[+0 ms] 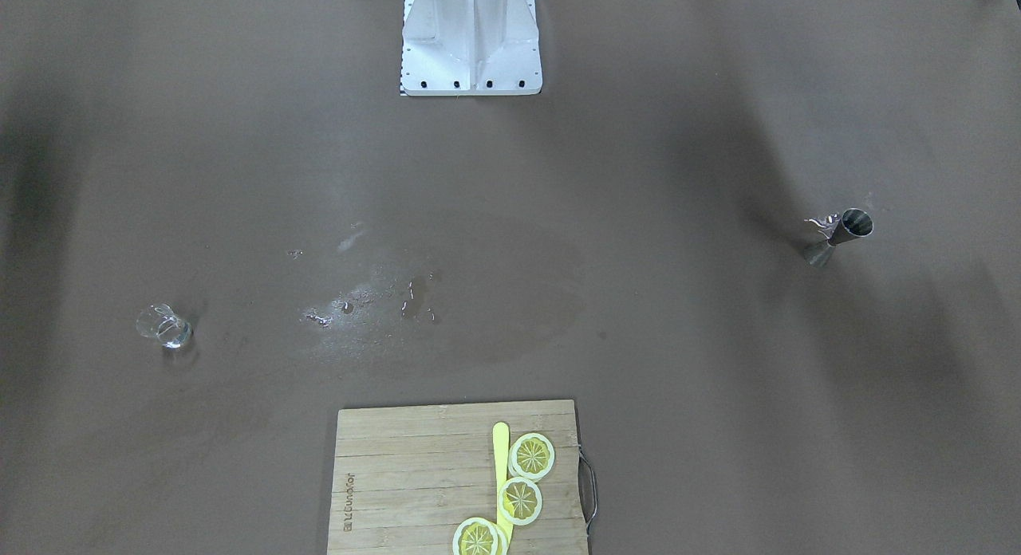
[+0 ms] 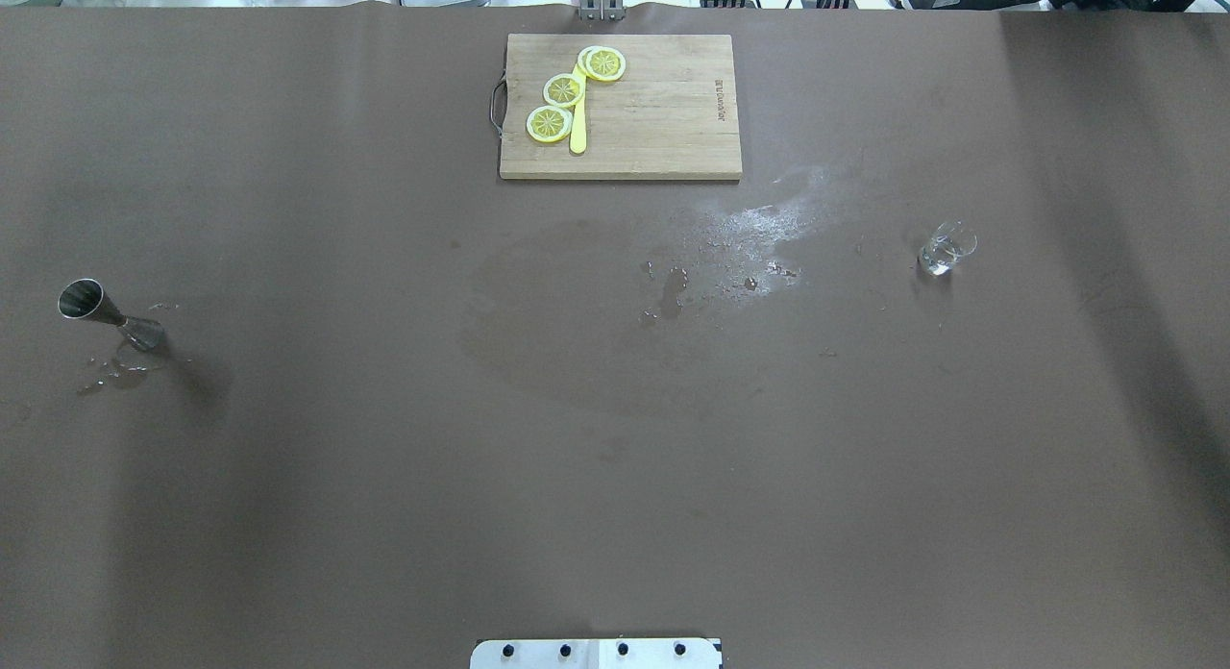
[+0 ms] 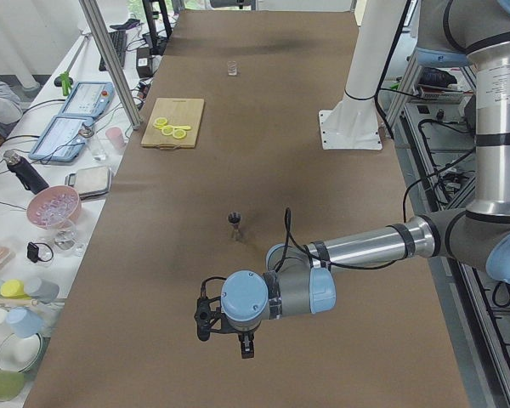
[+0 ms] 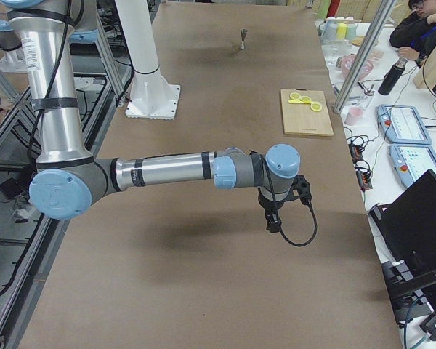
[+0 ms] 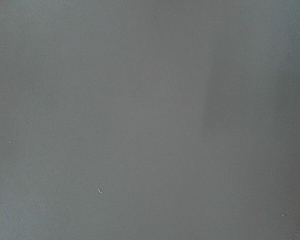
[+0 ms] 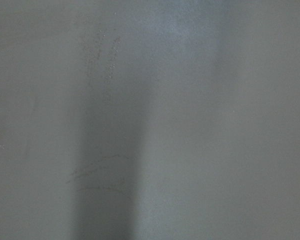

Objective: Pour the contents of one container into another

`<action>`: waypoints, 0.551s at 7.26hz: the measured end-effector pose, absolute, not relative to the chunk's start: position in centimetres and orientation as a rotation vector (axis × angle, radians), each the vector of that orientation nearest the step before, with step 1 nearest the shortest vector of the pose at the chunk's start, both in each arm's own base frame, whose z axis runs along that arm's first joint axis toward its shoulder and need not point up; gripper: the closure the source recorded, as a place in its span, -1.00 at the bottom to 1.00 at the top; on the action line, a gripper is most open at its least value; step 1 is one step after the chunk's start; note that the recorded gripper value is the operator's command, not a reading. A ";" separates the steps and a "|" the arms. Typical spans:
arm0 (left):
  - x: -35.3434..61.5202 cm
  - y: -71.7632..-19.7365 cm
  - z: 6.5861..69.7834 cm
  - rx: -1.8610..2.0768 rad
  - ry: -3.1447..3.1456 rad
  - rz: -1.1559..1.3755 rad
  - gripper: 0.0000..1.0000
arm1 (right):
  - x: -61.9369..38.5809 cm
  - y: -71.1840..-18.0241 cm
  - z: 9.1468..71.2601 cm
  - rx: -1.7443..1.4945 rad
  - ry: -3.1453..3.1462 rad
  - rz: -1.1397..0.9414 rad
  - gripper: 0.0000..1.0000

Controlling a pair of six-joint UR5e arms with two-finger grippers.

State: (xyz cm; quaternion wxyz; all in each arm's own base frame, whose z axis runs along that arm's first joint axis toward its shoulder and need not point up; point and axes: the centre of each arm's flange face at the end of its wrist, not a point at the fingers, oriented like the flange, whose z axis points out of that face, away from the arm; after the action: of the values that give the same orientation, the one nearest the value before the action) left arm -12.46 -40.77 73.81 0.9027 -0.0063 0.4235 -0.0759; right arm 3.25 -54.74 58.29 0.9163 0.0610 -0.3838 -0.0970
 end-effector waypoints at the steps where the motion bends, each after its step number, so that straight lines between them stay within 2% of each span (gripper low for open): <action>1: -12.4 -40.8 73.8 -0.013 0.876 -0.157 -0.98 | 2.7 -55.5 57.4 0.137 -0.790 -0.214 -0.99; 4: -12.4 -40.8 73.8 -0.015 0.876 -0.156 -0.98 | 0.1 -57.3 55.6 0.264 -0.797 -0.316 -0.99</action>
State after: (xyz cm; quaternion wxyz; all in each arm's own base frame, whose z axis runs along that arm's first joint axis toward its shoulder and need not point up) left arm -12.38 -40.81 73.80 0.9027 -0.0071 0.4235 -0.0754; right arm 0.11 -57.29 55.65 0.9011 0.1278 -0.3852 -0.1527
